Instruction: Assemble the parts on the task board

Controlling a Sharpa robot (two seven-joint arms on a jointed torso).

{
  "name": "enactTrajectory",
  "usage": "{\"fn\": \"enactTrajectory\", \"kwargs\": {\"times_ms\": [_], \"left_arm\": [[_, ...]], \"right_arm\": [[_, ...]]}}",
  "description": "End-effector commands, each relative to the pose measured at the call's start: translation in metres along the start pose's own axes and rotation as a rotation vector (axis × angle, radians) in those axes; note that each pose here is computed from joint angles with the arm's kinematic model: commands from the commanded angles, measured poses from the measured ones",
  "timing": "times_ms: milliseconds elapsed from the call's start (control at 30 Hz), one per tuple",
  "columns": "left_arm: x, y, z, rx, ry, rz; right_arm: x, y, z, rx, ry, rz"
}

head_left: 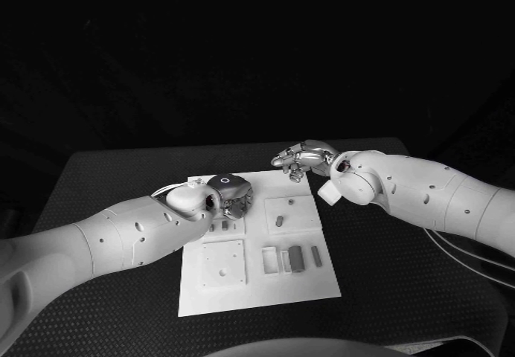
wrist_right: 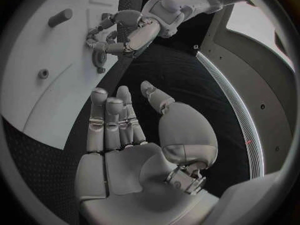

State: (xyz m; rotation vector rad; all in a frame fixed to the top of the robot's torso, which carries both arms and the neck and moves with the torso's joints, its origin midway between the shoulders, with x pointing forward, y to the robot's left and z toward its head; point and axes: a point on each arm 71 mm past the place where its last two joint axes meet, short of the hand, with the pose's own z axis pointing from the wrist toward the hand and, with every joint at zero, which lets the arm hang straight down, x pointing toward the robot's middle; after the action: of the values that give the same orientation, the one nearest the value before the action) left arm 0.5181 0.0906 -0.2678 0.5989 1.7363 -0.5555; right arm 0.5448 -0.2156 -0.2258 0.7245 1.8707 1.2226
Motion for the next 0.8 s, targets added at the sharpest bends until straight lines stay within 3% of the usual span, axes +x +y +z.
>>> {"fn": "enactTrajectory", "kwargs": {"times_ms": [33,400,800], "left_arm": [[0.0074,-0.0013,-0.0008,0.004,0.035,0.010],[0.0076,-0.0029,-0.0007,0.016,0.006,0.006],[0.0022,0.0009,-0.0077,0.016,-0.044,-0.057]], "right_arm": [[0.0016,0.0012,0.0004,-0.013,0.008,0.004],[0.0020,0.0014,0.0006,-0.014,0.008,0.004],[0.0014,0.0012,0.0004,-0.014,0.007,0.004]]}}
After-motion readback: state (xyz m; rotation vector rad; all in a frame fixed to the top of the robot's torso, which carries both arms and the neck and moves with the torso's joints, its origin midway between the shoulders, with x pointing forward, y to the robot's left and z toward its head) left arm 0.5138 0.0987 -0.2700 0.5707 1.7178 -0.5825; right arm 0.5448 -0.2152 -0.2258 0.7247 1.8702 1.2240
